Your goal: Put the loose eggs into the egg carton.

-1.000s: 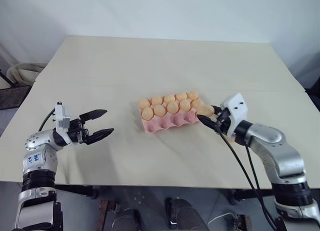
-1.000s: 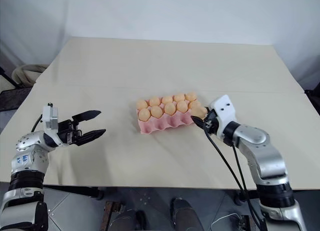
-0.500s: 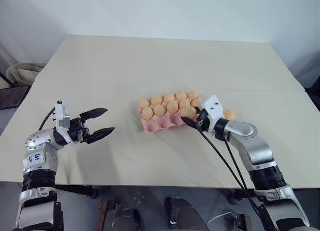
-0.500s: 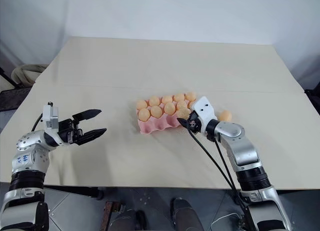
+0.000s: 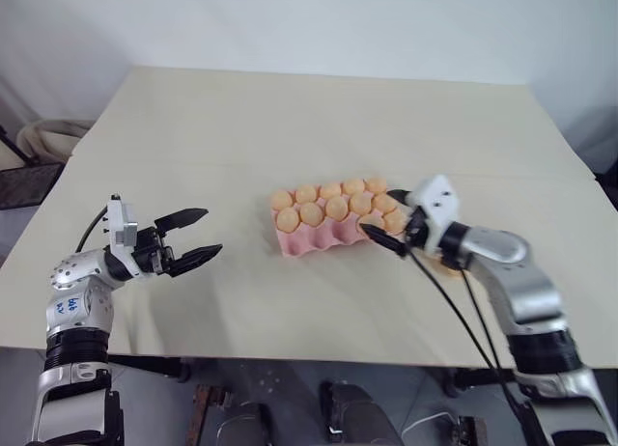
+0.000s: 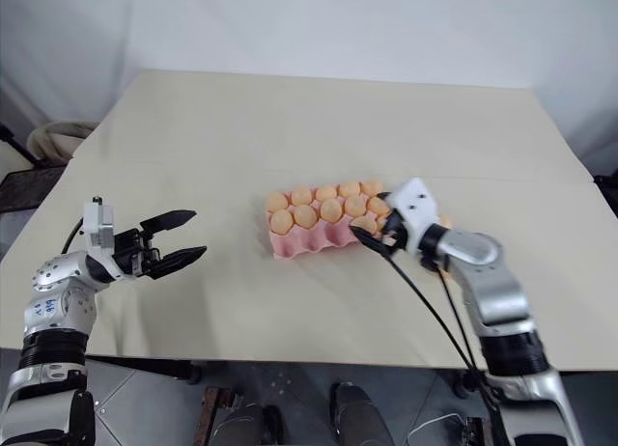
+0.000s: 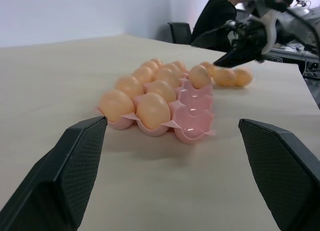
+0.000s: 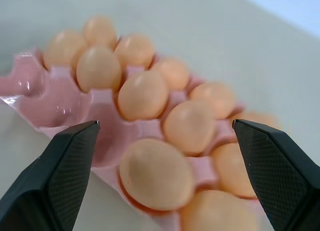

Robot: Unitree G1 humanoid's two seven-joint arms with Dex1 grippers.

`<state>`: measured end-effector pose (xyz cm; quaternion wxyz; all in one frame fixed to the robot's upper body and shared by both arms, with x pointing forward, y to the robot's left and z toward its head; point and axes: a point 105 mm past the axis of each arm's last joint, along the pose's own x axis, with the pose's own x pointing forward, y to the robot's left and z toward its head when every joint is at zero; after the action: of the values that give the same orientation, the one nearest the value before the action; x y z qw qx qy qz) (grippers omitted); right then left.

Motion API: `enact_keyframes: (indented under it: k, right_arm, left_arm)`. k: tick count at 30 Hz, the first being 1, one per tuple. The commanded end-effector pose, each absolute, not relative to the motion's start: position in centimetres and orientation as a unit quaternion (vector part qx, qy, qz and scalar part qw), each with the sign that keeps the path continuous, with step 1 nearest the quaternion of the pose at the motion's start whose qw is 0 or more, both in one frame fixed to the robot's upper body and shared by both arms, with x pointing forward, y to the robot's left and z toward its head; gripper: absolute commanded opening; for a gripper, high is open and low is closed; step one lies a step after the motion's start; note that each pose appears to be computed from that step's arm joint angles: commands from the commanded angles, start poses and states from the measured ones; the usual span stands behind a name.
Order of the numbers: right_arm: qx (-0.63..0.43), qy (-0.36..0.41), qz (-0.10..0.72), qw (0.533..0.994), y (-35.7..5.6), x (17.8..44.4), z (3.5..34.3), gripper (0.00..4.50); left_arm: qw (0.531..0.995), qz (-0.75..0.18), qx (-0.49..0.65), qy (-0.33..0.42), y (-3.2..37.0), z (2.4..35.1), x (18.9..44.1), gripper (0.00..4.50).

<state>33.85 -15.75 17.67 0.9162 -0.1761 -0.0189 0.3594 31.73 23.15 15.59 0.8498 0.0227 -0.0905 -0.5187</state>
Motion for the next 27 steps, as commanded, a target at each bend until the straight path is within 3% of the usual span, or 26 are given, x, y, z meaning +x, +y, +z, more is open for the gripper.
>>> enact_keyframes:
  k: [1, 8, 11, 21, 27]
  right_arm:
    - [-0.182, -0.06, 0.359, 0.914, -18.1, 31.3, 19.6, 4.46]
    - [-0.177, -0.048, 0.313, 0.932, -25.0, 25.4, 18.5, 4.46]
    - [-0.178, -0.029, 0.289, 0.94, -26.8, 24.1, 17.7, 4.46]
    - [-0.169, 0.002, 0.234, 0.958, -29.4, 22.8, 15.7, 4.46]
    - [-0.152, 0.005, 0.224, 0.963, -28.8, 23.6, 14.7, 4.46]
  left_arm:
    - [0.845, -0.52, 0.031, -0.116, 23.1, 16.7, 31.5, 4.5]
    - [0.845, -0.522, 0.029, -0.111, 23.2, 16.4, 31.5, 4.5]
    - [0.845, -0.522, 0.029, -0.111, 23.2, 16.4, 31.7, 4.5]
    - [0.845, -0.522, 0.031, -0.114, 23.0, 16.5, 32.0, 4.5]
    - [0.846, -0.52, 0.032, -0.117, 23.1, 16.6, 32.1, 4.5]
